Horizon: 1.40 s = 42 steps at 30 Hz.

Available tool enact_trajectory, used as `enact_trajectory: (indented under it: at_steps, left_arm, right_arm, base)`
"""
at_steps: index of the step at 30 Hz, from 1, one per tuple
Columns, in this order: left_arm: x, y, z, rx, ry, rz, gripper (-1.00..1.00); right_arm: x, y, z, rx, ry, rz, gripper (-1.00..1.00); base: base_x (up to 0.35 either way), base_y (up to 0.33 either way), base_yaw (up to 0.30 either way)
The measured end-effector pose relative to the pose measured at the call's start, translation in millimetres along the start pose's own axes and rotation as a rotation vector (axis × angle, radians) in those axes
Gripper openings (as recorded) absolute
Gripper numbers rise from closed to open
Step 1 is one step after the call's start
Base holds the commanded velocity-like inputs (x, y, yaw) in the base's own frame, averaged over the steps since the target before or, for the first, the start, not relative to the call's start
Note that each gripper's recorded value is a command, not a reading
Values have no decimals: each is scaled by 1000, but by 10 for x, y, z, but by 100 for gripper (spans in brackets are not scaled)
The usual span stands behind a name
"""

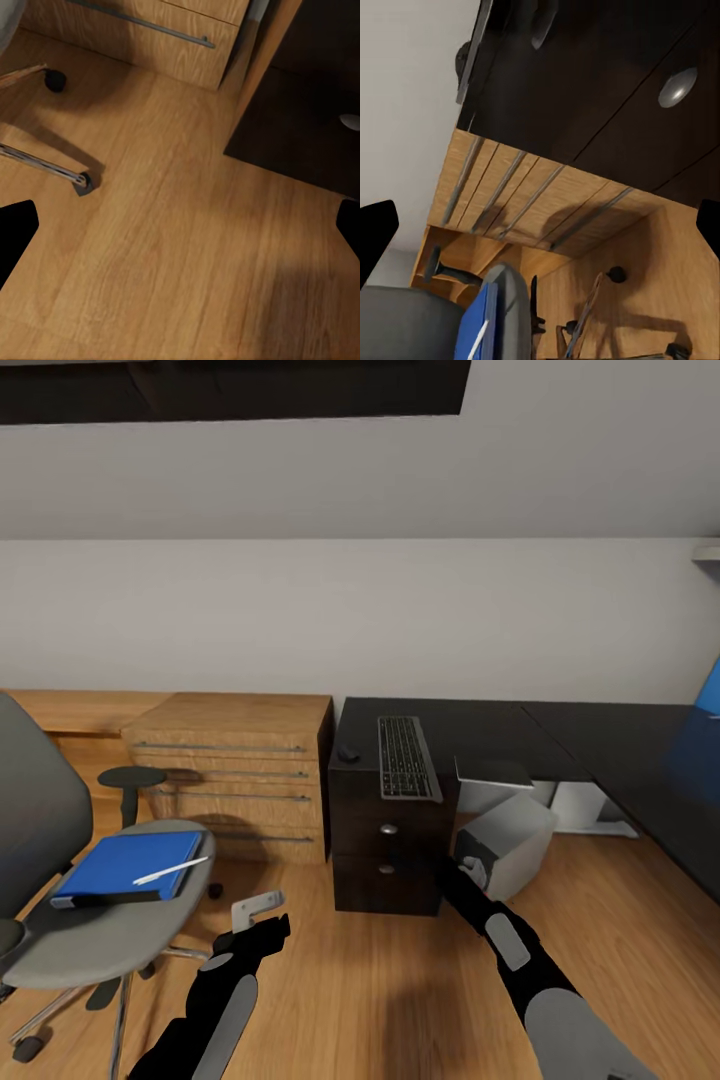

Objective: In the bedroom, organize the workspace by keeping the computer under the desk, ensuring the monitor is on the desk, placing the keyboard on the desk next to the monitor, placing the mouse on the desk next to the keyboard, moving the folder from the swivel chair onto the desk next to the mouse, stacking the notebook on top of the folder with the pen on top of the notebook, and positioning the swivel chair next to the desk.

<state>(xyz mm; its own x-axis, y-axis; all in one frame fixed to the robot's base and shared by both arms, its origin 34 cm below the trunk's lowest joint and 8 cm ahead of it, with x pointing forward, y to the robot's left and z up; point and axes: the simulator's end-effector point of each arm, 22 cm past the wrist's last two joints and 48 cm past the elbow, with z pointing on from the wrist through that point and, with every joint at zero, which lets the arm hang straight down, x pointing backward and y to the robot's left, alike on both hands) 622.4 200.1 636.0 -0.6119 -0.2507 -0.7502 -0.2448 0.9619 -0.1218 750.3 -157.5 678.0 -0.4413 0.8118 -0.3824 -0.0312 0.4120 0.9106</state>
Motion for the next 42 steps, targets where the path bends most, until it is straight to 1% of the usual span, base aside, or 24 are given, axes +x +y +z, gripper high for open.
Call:
enact_trajectory:
  at_steps: [1,2,3,4,5,6,8,9,10,17,23,30,42]
  left_arm:
    - [16,1,10,0,0,0,100]
    - [33,4,21,0,0,-1,100]
    - [33,4,21,0,0,0,100]
    - [33,4,21,0,0,-1,100]
    - [35,3,22,1,1,0,100]
    - [40,-1,21,1,2,0,100]
    - [50,-33,14,7,3,4,100]
    - [73,-74,9,15,5,14,100]
    - [183,-151,18,26,23,40,100]
    - [257,-193,21,32,36,58,100]
    - [347,-227,35,37,54,73,100]
    - [382,-241,38,40,60,77,100]
    - [208,-301,-85,45,61,80,100]
  right_arm:
    - [-237,-17,14,32,-65,42,100]
    - [-326,-32,16,43,-94,70,100]
    - [-369,-32,16,46,-108,86,100]
    - [-432,-32,13,49,-132,121,100]
    - [-441,-105,9,69,-160,187,100]
    - [-400,-166,8,85,-164,212,100]
    - [-325,-232,12,104,-166,242,100]
    - [-301,-236,17,105,-167,250,100]
    - [-270,-214,34,103,-178,258,100]
    - [-285,-203,35,103,-193,255,100]
    - [-287,-191,41,98,-197,255,100]
    - [-253,-98,67,66,-195,258,100]
    - [-317,114,74,63,-187,264,100]
  base:
    - [0,0,0]
    - [0,0,0]
    - [0,0,0]
    - [0,0,0]
    - [0,0,0]
    - [0,0,0]
    - [0,0,0]
    - [8,0,0]
    - [31,0,0]
    - [189,0,0]
    - [57,0,0]
    - [157,0,0]
    - [8,0,0]
